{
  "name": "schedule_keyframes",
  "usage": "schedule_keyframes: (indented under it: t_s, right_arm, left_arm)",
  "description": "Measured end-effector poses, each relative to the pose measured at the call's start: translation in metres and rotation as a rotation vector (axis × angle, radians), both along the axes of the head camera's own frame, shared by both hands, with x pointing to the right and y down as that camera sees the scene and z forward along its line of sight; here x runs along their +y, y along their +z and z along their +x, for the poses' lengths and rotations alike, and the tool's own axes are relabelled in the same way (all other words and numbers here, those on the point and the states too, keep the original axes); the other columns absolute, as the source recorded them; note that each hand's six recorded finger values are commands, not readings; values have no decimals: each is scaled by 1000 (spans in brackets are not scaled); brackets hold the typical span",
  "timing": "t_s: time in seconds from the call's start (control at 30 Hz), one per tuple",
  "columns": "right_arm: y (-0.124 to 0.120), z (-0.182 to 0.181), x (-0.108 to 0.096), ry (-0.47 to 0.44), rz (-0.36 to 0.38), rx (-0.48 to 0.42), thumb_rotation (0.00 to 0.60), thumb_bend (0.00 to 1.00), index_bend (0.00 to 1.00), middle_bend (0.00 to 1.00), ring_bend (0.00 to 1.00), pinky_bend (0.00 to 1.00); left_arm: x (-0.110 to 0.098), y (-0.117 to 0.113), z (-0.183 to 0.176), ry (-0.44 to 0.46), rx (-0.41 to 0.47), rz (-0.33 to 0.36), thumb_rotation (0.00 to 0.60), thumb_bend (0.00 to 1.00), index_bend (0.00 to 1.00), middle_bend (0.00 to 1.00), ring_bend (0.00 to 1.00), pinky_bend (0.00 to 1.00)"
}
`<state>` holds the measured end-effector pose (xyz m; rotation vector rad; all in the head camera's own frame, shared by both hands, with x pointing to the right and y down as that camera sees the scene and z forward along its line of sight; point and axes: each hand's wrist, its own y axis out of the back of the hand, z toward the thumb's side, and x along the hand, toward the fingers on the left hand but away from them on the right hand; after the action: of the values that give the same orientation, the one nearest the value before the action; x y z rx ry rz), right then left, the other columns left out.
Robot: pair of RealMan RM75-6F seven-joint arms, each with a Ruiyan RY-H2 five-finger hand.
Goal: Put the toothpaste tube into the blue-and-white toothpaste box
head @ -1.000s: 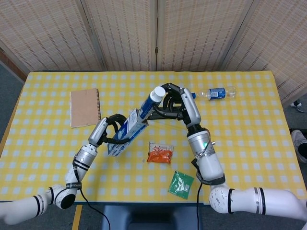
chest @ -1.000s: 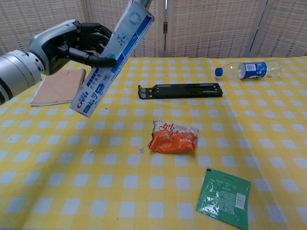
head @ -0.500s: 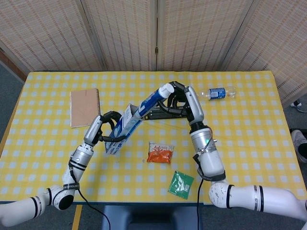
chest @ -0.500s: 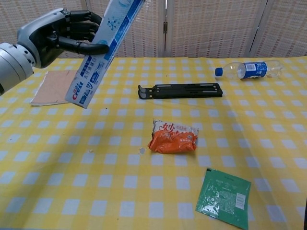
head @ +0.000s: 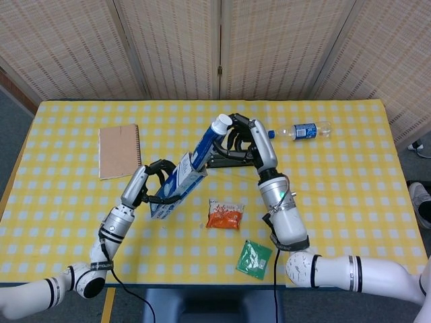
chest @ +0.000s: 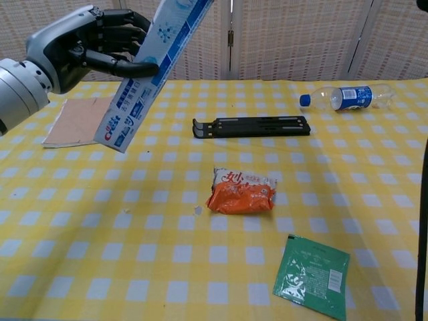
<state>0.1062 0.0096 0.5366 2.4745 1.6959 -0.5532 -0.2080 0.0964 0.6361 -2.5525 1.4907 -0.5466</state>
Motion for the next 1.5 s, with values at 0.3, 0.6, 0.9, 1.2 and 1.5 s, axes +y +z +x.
schedule_keyframes:
  t_s: [0.3, 0.6, 0.9, 1.2, 1.5]
  right_arm:
    - [-8, -9, 5, -102, 40, 2, 600, 400, 66, 51, 162, 242]
    - [-7, -7, 9, -174, 45, 29, 600, 400, 0, 0, 13, 25]
    - [-15, -3, 9, -189, 47, -20, 600, 400, 0, 0, 0, 3]
    - [-30, 10, 6, -219, 75, -37, 600, 393, 0, 0, 0, 0]
    - [-20, 64, 20, -250, 146, 214, 600, 393, 0, 0, 0, 0]
  left_arm:
    - [0, -2, 4, 2, 7, 0, 600, 150, 463, 544, 477, 655]
    - [-7, -4, -2, -29, 28, -10, 600, 150, 463, 544, 477, 655]
    - [-16, -13, -10, -93, 135, -19, 600, 150, 464, 544, 478, 655]
    - [-17, -15, -11, -93, 136, -2, 600, 150, 463, 544, 477, 655]
    - [-5, -2, -25, 18, -36, 12, 600, 150, 463, 544, 476, 655]
